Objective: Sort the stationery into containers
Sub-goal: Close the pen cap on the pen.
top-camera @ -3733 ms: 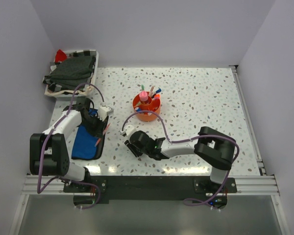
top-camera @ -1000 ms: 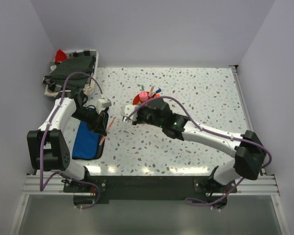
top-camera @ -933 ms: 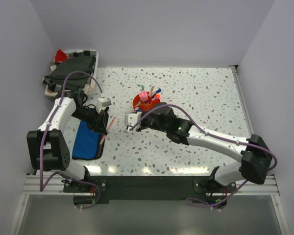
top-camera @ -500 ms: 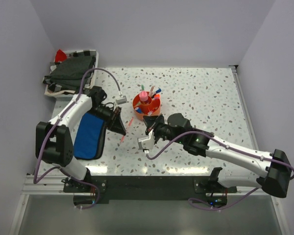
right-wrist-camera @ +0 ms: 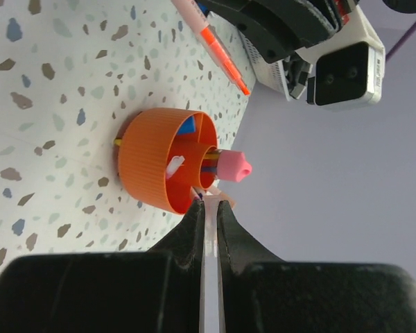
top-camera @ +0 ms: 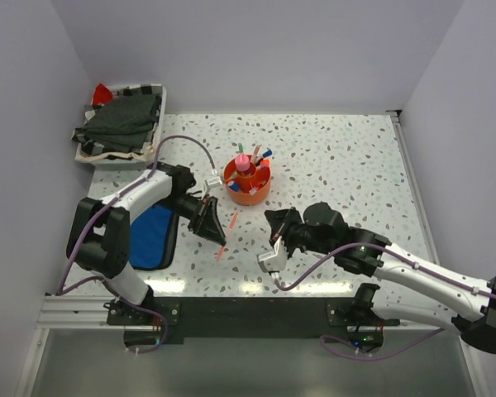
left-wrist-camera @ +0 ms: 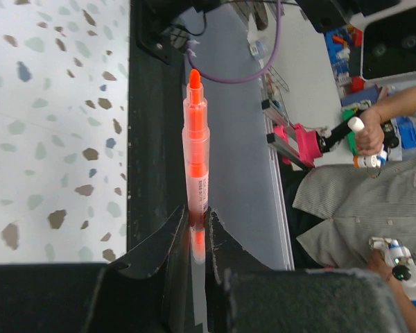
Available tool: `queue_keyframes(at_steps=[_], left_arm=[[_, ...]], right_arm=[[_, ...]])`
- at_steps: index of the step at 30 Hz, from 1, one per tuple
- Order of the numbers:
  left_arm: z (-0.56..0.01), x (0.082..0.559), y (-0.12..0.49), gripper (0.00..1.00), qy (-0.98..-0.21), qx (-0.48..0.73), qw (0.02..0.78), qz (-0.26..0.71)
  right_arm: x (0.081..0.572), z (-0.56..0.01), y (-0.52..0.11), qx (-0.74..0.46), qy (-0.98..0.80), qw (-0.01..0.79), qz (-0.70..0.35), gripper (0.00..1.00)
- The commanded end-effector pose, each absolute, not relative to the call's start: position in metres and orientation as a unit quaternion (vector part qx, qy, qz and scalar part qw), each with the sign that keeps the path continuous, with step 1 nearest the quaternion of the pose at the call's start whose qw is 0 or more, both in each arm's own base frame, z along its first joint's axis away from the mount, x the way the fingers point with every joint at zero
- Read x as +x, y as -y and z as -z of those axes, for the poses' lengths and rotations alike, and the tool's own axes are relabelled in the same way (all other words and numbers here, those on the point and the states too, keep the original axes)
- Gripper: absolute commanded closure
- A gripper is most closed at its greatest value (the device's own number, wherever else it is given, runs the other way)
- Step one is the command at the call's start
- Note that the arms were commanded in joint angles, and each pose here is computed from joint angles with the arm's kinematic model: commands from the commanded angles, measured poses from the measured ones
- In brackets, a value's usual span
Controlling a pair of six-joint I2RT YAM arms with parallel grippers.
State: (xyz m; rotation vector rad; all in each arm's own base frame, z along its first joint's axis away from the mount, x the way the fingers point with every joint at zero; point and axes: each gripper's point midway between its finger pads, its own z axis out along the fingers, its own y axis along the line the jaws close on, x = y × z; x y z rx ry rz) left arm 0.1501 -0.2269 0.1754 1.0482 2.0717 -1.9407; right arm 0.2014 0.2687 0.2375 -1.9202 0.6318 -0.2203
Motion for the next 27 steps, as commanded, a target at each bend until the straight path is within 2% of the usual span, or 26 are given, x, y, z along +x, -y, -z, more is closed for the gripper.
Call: queue_keyframes(at_steps=[1,12,27], left_arm=[[-0.195,0.127,0.241,1.00,-0.640,0.377,0.065,0.666],[-0.167,0.129,0.241,1.00,-0.653,0.391,0.040,0.648],[-0.161,0.102,0.262,1.00,-0.627,0.417,-0.017,0.658]], right_arm=[[0.191,-0.227,-0.263,-0.823,-0.245,0.510,0.057,1.00],[0.169,-0.239,-0.271,-0.809,-0.276,0.517,-0.037,1.00],[0.166,-0.226,-0.277,-0.833,-0.244,0.494,-0.049,1.00]])
